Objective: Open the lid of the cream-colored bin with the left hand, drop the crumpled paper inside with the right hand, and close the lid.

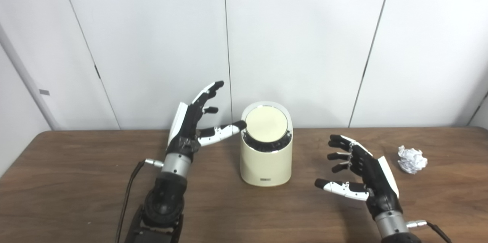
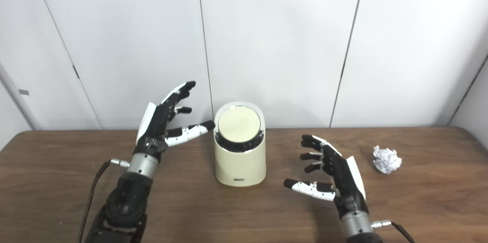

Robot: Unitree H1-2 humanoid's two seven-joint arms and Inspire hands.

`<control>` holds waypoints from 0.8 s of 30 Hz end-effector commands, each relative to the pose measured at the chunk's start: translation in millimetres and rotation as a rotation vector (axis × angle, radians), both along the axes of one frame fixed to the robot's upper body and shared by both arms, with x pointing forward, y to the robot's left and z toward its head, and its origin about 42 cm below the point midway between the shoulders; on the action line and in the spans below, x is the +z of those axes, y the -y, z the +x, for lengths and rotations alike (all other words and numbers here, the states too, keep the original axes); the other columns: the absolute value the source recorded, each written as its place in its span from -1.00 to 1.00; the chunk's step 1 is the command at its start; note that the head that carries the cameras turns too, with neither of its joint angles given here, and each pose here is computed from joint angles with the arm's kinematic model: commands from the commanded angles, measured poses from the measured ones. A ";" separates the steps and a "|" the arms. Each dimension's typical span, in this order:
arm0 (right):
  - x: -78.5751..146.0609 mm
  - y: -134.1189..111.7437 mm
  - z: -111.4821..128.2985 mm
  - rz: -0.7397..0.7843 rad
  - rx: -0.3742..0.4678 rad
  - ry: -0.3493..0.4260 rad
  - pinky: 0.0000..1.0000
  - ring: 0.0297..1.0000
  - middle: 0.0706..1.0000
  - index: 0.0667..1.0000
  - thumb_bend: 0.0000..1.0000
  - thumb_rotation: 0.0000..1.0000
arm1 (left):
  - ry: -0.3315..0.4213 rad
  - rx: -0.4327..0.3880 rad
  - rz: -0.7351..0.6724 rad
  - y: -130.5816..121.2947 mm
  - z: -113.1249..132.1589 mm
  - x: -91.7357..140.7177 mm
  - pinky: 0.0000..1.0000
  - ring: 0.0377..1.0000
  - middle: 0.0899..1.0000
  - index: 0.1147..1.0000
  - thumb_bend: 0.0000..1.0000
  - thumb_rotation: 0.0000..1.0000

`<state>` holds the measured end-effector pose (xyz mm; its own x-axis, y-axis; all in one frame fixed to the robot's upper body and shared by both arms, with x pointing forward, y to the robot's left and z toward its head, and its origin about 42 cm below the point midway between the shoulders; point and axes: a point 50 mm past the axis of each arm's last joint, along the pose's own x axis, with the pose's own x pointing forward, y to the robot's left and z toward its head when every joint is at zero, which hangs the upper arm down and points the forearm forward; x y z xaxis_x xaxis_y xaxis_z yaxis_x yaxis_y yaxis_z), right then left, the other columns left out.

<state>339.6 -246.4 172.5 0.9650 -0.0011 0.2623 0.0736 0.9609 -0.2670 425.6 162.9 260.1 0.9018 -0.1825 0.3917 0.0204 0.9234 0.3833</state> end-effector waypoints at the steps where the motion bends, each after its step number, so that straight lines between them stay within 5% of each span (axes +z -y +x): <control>1: 19.3 -4.5 6.8 0.006 0.014 0.099 0.02 0.31 0.51 0.51 0.54 -0.96 | 0.067 -0.014 0.027 11.8 7.3 26.8 0.55 0.81 0.80 0.79 0.73 -0.52; 11: 19.9 -7.6 8.9 0.004 0.012 0.106 0.03 0.33 0.52 0.51 0.54 -0.96 | 0.047 -0.010 0.149 29.2 19.6 30.9 0.65 0.82 0.79 0.84 0.76 -0.52; 24: 21.6 -12.2 9.9 0.004 0.012 0.103 0.02 0.30 0.55 0.51 0.55 -0.96 | 0.041 -0.003 0.264 32.5 32.3 35.3 0.54 0.80 0.85 0.85 0.82 -0.48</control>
